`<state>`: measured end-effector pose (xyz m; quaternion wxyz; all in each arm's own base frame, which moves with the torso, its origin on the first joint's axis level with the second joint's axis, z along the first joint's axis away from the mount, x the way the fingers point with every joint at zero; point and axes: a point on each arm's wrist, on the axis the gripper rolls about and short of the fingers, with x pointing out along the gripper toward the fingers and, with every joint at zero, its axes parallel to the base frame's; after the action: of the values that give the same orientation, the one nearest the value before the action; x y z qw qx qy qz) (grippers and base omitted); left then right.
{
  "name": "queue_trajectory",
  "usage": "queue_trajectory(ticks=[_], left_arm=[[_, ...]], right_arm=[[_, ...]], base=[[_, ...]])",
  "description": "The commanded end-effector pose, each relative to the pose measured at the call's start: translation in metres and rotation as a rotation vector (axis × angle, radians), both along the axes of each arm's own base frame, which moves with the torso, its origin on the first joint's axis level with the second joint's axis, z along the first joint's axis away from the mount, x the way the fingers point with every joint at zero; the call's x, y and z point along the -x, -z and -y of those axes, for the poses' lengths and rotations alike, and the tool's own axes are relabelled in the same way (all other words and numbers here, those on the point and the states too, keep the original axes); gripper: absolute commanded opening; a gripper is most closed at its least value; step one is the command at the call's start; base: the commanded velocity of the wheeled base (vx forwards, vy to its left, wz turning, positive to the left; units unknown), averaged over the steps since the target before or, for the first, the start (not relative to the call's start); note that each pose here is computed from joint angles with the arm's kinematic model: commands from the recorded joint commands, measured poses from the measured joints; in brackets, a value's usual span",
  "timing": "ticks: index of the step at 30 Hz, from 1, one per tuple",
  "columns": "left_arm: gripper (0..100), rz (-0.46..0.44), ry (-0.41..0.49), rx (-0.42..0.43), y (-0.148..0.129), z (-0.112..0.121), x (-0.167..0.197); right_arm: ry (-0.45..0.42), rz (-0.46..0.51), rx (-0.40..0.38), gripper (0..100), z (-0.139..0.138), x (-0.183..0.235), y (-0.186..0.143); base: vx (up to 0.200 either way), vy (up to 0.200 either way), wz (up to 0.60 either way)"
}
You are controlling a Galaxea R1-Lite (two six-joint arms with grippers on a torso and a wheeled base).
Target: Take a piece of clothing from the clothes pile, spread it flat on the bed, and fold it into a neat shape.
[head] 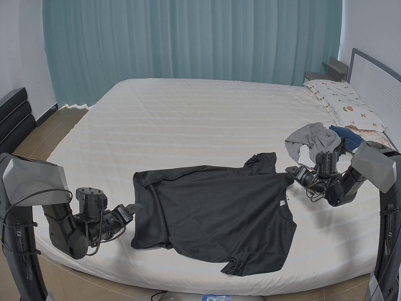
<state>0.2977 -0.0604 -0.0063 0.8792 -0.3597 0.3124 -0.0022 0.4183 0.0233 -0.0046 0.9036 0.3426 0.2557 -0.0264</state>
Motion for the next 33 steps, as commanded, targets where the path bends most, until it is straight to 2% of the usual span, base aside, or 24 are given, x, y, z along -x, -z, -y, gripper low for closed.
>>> queue_trajectory(ticks=[1, 7, 11, 16, 25, 33], left_arm=[[100, 0.043, 0.009, 0.010, -0.015, 0.002, 0.002], [100, -0.002, 0.029, 0.014, -0.008, 0.005, 0.011], [100, -0.053, 0.036, 0.017, -0.003, 0.007, 0.025], [100, -0.093, 0.058, 0.007, 0.002, 0.011, 0.035], [100, -0.131, 0.085, -0.015, 0.016, 0.022, 0.035], [100, -0.127, 0.107, -0.019, 0.021, 0.031, 0.030]], right_arm=[[-0.002, -0.005, -0.129, 100, -0.009, 0.060, -0.040], [0.041, -0.080, -0.220, 100, -0.011, 0.094, -0.043], [0.056, -0.160, -0.265, 100, -0.019, 0.106, -0.028], [0.035, -0.162, -0.275, 100, -0.026, 0.114, -0.024], [0.000, -0.159, -0.280, 100, -0.028, 0.127, 0.004], [-0.003, -0.149, -0.283, 100, -0.028, 0.128, 0.002]], base=[[0.000, 0.000, 0.00], [-0.200, 0.000, 0.00], [0.000, 0.000, 0.00], [0.000, 0.000, 0.00], [0.000, 0.000, 0.00], [0.000, 0.000, 0.00]])
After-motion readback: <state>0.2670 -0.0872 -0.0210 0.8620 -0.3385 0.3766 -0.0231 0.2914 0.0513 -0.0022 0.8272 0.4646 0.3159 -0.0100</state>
